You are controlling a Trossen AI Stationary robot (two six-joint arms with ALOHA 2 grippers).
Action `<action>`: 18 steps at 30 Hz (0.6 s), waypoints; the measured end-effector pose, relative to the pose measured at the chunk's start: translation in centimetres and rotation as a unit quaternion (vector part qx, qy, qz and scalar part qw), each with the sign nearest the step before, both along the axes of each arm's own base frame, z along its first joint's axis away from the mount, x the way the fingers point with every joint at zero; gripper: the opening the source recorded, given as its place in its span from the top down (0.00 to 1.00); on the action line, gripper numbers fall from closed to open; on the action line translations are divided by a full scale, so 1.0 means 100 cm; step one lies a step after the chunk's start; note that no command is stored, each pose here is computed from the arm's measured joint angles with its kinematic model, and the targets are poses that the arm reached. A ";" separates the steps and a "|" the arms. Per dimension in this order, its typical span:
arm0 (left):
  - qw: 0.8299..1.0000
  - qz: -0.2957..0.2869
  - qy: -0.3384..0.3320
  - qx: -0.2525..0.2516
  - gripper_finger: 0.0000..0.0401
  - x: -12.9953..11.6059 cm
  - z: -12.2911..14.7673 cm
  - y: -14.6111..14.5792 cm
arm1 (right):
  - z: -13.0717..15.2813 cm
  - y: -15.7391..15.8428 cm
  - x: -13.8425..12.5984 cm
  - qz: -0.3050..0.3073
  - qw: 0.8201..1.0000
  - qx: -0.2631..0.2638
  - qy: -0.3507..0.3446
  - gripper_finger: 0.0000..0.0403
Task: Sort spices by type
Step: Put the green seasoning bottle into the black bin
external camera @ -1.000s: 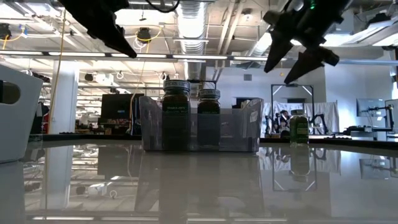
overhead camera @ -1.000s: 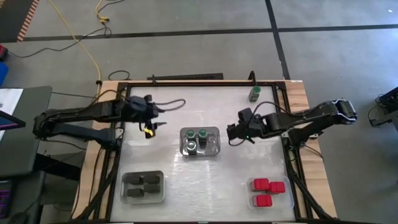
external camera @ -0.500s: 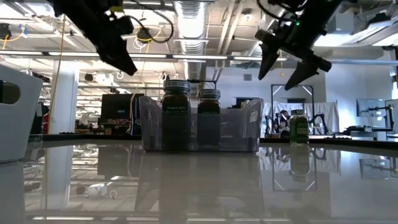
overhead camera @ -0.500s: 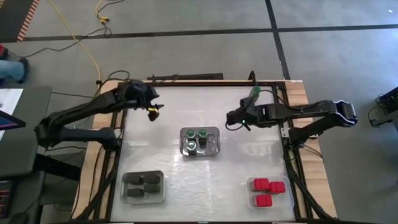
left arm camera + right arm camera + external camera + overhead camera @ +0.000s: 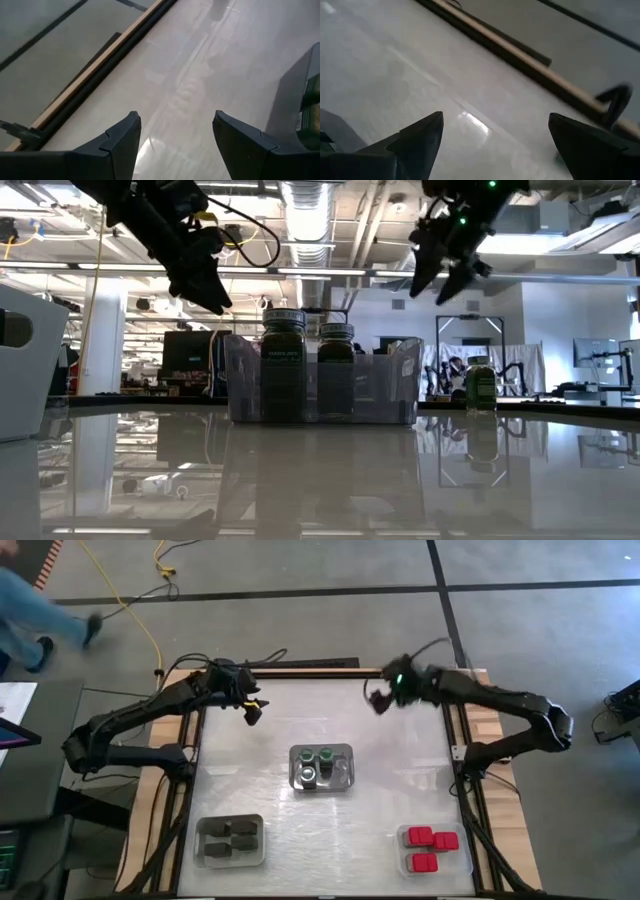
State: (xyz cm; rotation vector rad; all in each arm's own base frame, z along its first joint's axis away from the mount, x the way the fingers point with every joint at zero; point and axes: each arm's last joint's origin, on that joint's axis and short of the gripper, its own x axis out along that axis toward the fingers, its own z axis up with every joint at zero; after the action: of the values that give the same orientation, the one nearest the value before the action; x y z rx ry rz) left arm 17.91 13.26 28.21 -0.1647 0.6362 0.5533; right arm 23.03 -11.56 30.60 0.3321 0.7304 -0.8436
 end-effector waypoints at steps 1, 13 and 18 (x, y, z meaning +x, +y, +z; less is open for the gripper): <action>1.000 0.003 -0.001 -0.004 0.41 0.001 -0.001 0.001 | 0.008 -0.007 -0.003 0.013 1.000 -0.002 -0.001 0.04; 1.000 0.018 -0.018 -0.011 0.41 0.003 0.000 0.002 | 0.019 -0.081 -0.032 0.156 0.951 0.082 0.255 0.15; 0.999 0.026 -0.026 -0.019 0.41 0.003 0.000 0.002 | -0.006 -0.093 -0.025 0.264 0.894 0.115 0.342 0.17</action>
State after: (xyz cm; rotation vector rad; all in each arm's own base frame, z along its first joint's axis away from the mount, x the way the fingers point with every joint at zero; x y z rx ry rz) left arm 18.19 13.49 28.25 -0.2314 0.5944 0.5860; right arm 20.53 -20.88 29.98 0.0196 1.5086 -0.3311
